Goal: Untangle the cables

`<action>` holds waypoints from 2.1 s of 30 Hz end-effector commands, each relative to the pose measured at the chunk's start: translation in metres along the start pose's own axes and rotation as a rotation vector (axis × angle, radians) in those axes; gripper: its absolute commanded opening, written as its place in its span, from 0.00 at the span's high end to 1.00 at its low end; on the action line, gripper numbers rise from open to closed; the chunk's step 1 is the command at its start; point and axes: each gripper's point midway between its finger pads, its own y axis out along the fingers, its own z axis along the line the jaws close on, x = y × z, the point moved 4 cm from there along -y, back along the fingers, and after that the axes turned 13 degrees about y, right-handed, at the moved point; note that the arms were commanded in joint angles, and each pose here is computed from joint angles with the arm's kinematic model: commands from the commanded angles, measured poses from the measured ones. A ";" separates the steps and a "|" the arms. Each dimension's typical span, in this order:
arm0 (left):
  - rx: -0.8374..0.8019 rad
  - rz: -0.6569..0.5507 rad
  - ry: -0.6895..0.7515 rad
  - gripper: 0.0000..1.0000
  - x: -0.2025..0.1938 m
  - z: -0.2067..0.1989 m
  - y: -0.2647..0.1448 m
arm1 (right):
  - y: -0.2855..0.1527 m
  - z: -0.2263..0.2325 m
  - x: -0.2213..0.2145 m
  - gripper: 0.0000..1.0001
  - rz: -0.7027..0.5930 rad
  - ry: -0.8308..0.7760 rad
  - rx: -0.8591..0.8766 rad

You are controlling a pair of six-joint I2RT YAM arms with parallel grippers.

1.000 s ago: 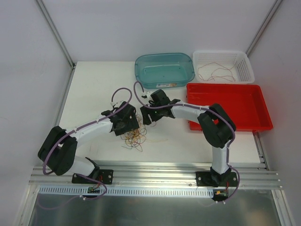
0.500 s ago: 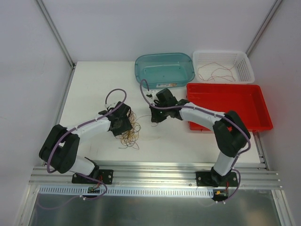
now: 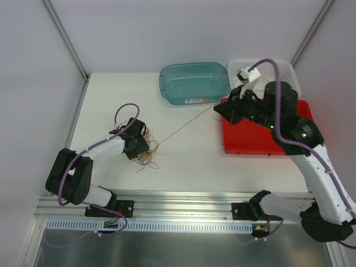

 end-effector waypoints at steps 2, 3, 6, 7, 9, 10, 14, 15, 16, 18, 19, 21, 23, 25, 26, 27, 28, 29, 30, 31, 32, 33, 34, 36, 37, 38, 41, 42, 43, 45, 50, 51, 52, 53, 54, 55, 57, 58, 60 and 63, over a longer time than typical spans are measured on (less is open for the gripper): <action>0.027 0.012 -0.005 0.46 -0.002 0.015 -0.002 | -0.066 0.011 0.031 0.99 -0.119 -0.047 -0.015; 0.030 0.011 -0.009 0.46 -0.001 0.017 -0.003 | -0.087 0.019 0.041 0.99 -0.179 -0.062 -0.002; 0.040 0.011 -0.021 0.43 0.001 0.022 -0.005 | -0.124 0.029 0.057 0.99 -0.291 -0.092 -0.007; 0.041 0.008 -0.024 0.41 0.002 0.023 -0.005 | -0.134 0.030 0.062 0.99 -0.325 -0.097 -0.029; 0.043 -0.001 -0.029 0.39 0.005 0.026 -0.008 | -0.152 0.033 0.066 0.99 -0.369 -0.113 -0.043; 0.049 -0.006 -0.031 0.38 0.006 0.028 -0.008 | -0.169 0.035 0.073 0.99 -0.428 -0.122 -0.058; 0.065 -0.015 -0.054 0.37 0.013 0.035 -0.009 | -0.205 0.041 0.083 0.99 -0.555 -0.125 -0.078; 0.071 -0.017 -0.066 0.36 0.015 0.037 -0.008 | -0.212 0.042 0.088 0.99 -0.599 -0.123 -0.089; 0.075 -0.020 -0.069 0.37 0.018 0.038 -0.009 | -0.218 0.043 0.089 0.99 -0.623 -0.122 -0.087; 0.099 -0.020 -0.079 0.36 0.022 0.042 -0.005 | -0.233 0.043 0.093 0.99 -0.693 -0.119 -0.102; 0.108 -0.014 -0.078 0.36 0.024 0.043 -0.003 | -0.237 0.042 0.095 0.99 -0.715 -0.113 -0.119; 0.133 -0.012 -0.095 0.36 0.029 0.050 -0.001 | -0.248 0.042 0.097 0.99 -0.759 -0.112 -0.131; 0.151 -0.005 -0.105 0.36 0.035 0.055 0.001 | -0.254 0.040 0.100 0.99 -0.793 -0.104 -0.151; 0.175 -0.013 -0.133 0.35 0.045 0.064 0.002 | -0.259 0.036 0.099 0.99 -0.816 -0.097 -0.177; 0.184 -0.011 -0.142 0.35 0.047 0.067 0.002 | -0.260 0.035 0.099 0.99 -0.820 -0.099 -0.185; 0.193 -0.016 -0.150 0.34 0.050 0.070 0.002 | -0.258 0.032 0.098 0.99 -0.815 -0.097 -0.199; 0.200 -0.023 -0.166 0.34 0.057 0.075 0.001 | -0.254 0.030 0.097 0.99 -0.801 -0.096 -0.206; 0.206 -0.024 -0.172 0.34 0.060 0.077 0.001 | -0.249 0.028 0.094 0.99 -0.783 -0.090 -0.212; 0.211 -0.020 -0.173 0.34 0.061 0.078 0.000 | -0.237 0.024 0.090 0.99 -0.745 -0.090 -0.215; 0.206 -0.033 -0.166 0.35 0.067 0.077 -0.002 | -0.229 0.022 0.087 0.99 -0.720 -0.083 -0.216; 0.204 -0.035 -0.159 0.36 0.069 0.077 -0.003 | -0.220 0.019 0.082 0.99 -0.683 -0.072 -0.219; 0.191 -0.032 -0.156 0.37 0.069 0.075 -0.005 | -0.203 0.017 0.076 0.99 -0.626 -0.066 -0.203; 0.179 -0.036 -0.146 0.37 0.070 0.074 -0.007 | -0.180 0.010 0.064 0.99 -0.548 -0.053 -0.198; 0.162 -0.030 -0.127 0.35 0.068 0.073 -0.008 | -0.145 0.010 0.042 0.99 -0.417 -0.002 -0.117; 0.144 -0.026 -0.106 0.33 0.065 0.072 -0.011 | -0.118 0.000 0.021 0.99 -0.319 0.032 -0.124; 0.133 -0.026 -0.095 0.27 0.064 0.072 -0.013 | -0.109 -0.002 0.012 0.99 -0.288 0.070 -0.112; 0.071 -0.053 -0.046 0.16 0.062 0.069 -0.028 | -0.089 -0.017 -0.011 0.99 -0.222 0.094 -0.143; 0.055 -0.063 -0.031 0.14 0.061 0.069 -0.032 | -0.089 -0.024 -0.013 0.99 -0.226 0.091 -0.188; 0.033 -0.094 0.001 0.12 0.062 0.069 -0.043 | -0.090 -0.028 -0.013 0.99 -0.228 0.087 -0.214; -0.019 -0.125 0.055 0.06 0.063 0.065 -0.057 | -0.095 -0.032 -0.009 0.99 -0.244 0.067 -0.256; -0.180 -0.273 0.149 0.01 0.068 0.053 -0.105 | -0.114 -0.011 0.026 0.99 -0.308 0.012 -0.204; -0.208 -0.313 0.169 0.01 0.069 0.052 -0.116 | -0.122 0.004 0.043 0.99 -0.345 -0.012 -0.145; -0.227 -0.330 0.182 0.01 0.069 0.050 -0.122 | -0.127 0.010 0.052 0.99 -0.370 -0.022 -0.118; -0.249 -0.345 0.193 0.01 0.069 0.048 -0.127 | -0.131 0.017 0.061 0.99 -0.396 -0.031 -0.090; -0.285 -0.375 0.224 0.01 0.069 0.045 -0.136 | -0.139 0.031 0.075 0.99 -0.434 -0.047 -0.034; -0.306 -0.385 0.245 0.01 0.067 0.043 -0.140 | -0.143 0.039 0.085 0.99 -0.471 -0.050 0.005; -0.320 -0.425 0.296 0.01 0.067 0.044 -0.147 | -0.148 0.058 0.099 0.99 -0.505 -0.059 0.099; -0.323 -0.434 0.312 0.01 0.066 0.044 -0.148 | -0.151 0.070 0.114 0.99 -0.542 -0.051 0.157; -0.322 -0.459 0.349 0.01 0.064 0.047 -0.151 | -0.151 0.086 0.123 0.99 -0.548 -0.062 0.254; -0.324 -0.478 0.365 0.01 0.063 0.048 -0.152 | -0.136 0.090 0.134 0.99 -0.553 -0.055 0.294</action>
